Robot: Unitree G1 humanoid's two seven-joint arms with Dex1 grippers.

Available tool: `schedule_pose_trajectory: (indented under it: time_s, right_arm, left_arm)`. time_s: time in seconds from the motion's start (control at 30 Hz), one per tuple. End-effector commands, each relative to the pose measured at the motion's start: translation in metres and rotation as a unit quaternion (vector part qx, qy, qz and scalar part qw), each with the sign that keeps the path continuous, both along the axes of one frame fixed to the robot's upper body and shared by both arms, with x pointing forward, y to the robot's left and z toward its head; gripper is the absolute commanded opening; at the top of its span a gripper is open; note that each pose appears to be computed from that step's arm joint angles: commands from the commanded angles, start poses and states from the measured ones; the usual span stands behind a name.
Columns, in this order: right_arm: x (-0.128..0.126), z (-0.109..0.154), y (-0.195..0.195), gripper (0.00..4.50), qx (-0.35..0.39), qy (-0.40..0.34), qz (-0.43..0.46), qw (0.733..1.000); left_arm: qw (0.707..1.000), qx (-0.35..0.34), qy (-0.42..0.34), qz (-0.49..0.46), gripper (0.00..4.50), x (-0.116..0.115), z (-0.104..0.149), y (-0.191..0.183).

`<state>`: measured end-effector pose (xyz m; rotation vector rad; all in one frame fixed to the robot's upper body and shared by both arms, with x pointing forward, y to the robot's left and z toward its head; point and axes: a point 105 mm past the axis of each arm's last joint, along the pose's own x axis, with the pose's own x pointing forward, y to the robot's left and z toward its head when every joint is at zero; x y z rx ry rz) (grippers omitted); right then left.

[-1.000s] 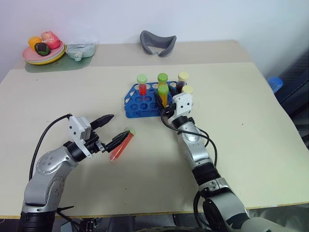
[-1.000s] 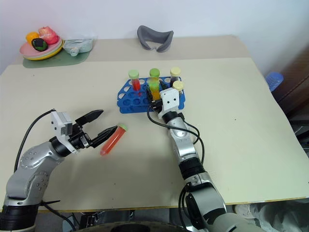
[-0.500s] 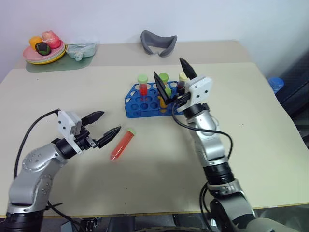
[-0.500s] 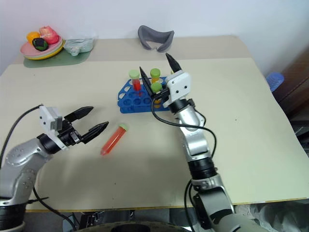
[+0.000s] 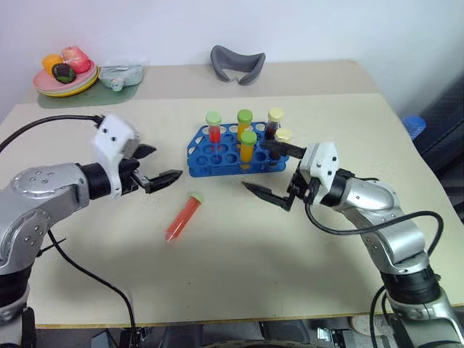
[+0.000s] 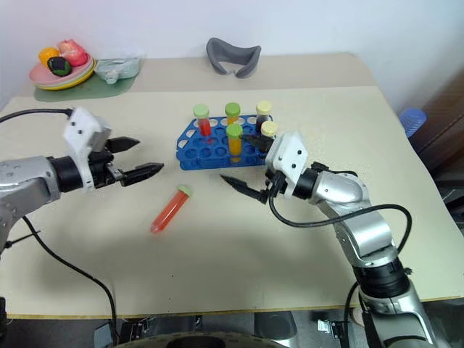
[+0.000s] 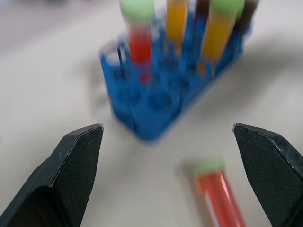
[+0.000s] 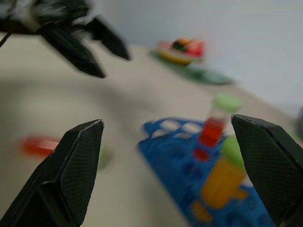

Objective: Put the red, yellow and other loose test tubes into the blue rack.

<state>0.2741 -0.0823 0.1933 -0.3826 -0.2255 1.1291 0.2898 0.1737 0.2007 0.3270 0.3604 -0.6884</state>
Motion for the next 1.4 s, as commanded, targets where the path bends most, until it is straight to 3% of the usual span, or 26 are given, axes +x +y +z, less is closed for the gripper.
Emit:
schedule_pose_trajectory:
  time_s: [0.03, 0.1, 0.3, 0.77, 0.97, 1.33, 1.4]
  right_arm:
    - [-0.024, -0.011, 0.003, 4.40, -0.055, 0.025, 0.061, 0.996]
    - [-0.026, -0.017, 0.002, 4.40, -0.073, 0.033, 0.067, 0.995]
    - [-0.027, -0.018, 0.007, 4.40, -0.063, 0.040, 0.070, 0.995]
    - [-0.029, -0.019, 0.013, 4.40, -0.055, 0.042, 0.065, 0.995]
    - [-0.032, -0.020, 0.014, 4.40, -0.054, 0.047, 0.067, 0.995]
    - [-0.033, -0.020, 0.017, 4.40, -0.052, 0.046, 0.075, 0.995]
    - [-0.033, -0.020, 0.018, 4.50, -0.051, 0.045, 0.075, 0.995]
  left_arm:
    - [0.991, 0.078, 0.104, 0.013, 4.50, -0.007, -0.015, -0.004]
    - [0.981, 0.112, 0.157, 0.009, 4.50, -0.010, -0.024, -0.009]
    - [0.971, 0.144, 0.188, 0.018, 4.50, -0.005, -0.044, -0.021]
    - [0.963, 0.175, 0.201, 0.038, 4.50, 0.001, -0.065, -0.040]
    - [0.954, 0.223, 0.192, 0.054, 4.50, 0.000, -0.069, -0.035]
    - [0.948, 0.223, 0.209, 0.085, 4.50, -0.002, -0.080, -0.032]
    - [0.946, 0.226, 0.211, 0.093, 3.99, -0.003, -0.082, -0.029]
